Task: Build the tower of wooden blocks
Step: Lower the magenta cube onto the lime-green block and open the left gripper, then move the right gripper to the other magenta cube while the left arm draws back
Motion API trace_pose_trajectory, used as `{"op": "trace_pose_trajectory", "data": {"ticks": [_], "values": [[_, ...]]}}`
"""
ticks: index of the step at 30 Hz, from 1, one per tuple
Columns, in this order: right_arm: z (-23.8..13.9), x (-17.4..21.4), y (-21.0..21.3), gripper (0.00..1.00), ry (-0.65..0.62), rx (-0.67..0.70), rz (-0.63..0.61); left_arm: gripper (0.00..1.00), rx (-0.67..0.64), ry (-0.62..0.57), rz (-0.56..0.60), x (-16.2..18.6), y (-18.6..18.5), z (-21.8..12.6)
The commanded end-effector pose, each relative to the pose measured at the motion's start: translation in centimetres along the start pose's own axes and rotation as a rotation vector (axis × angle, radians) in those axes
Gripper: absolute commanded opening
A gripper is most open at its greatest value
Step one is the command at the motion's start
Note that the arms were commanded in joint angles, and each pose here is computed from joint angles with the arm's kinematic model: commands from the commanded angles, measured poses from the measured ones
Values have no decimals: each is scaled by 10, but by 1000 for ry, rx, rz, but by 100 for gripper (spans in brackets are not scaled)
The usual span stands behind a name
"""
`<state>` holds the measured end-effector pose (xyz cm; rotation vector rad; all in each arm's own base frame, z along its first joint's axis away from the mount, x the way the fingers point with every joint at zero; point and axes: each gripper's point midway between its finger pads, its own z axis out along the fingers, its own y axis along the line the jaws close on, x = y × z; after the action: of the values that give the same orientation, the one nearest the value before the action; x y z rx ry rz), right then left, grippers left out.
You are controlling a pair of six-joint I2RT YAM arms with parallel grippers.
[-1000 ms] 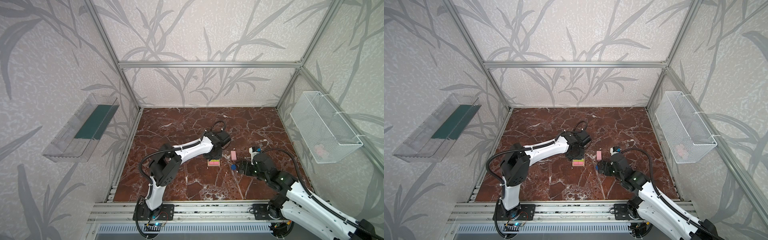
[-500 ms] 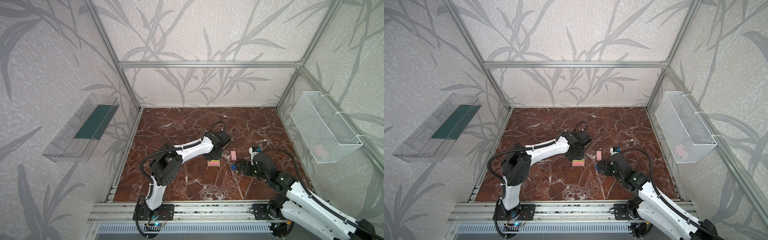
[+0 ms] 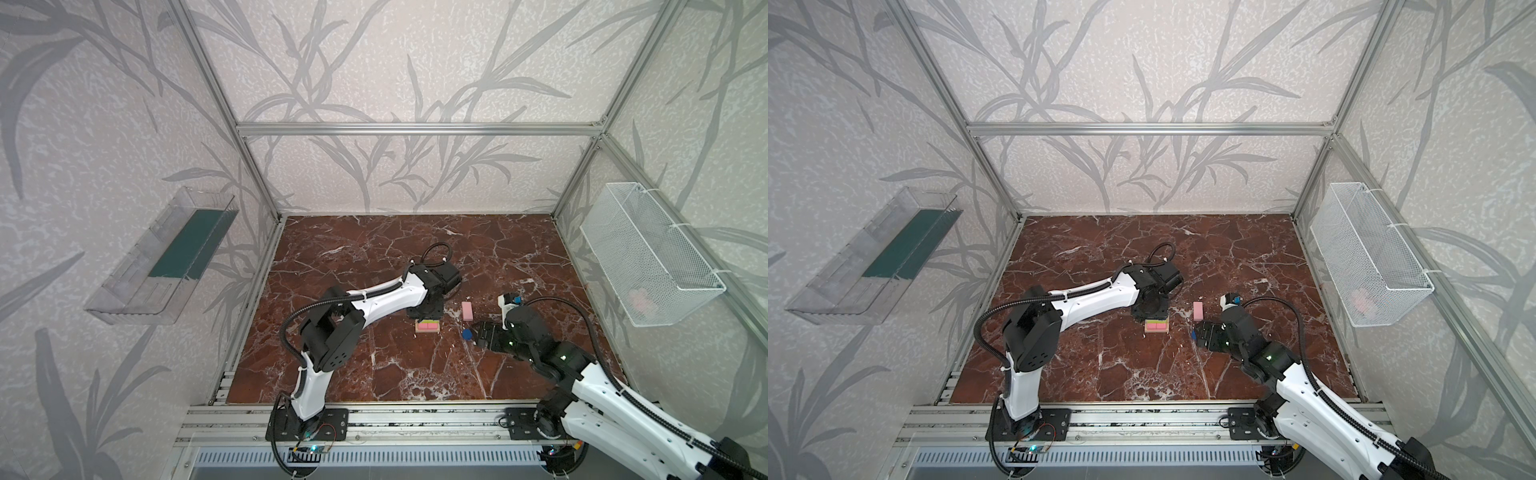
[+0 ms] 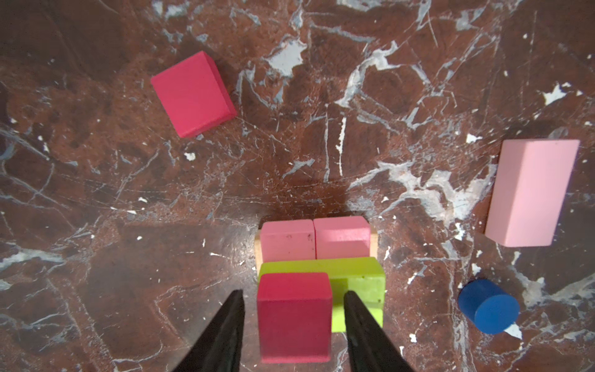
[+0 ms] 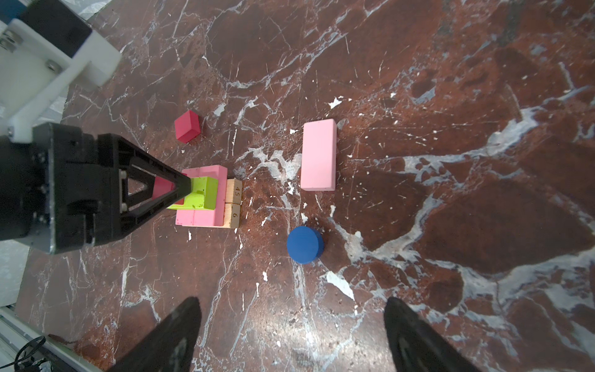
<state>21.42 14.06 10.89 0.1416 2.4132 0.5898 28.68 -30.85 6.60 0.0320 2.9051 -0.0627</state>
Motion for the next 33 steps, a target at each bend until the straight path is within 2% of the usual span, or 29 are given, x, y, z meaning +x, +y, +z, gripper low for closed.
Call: {"op": "trace_pose_trajectory", "data": {"ticks": [1,9,16,24,33], "values": [[-2,-6,5,89,-12,-17,1,53,-4,-53,7,-8,3,-22],[-6,-16,15,90,-21,-30,-17,57,62,-137,31,-21,1,-55],[-5,-32,38,90,-15,-77,-48,58,99,-245,22,-28,15,-93],[7,-56,70,86,21,-108,-118,57,98,-424,-33,-28,65,-132],[49,-74,123,81,151,-134,-249,57,116,-528,-143,-12,143,-160]]}}
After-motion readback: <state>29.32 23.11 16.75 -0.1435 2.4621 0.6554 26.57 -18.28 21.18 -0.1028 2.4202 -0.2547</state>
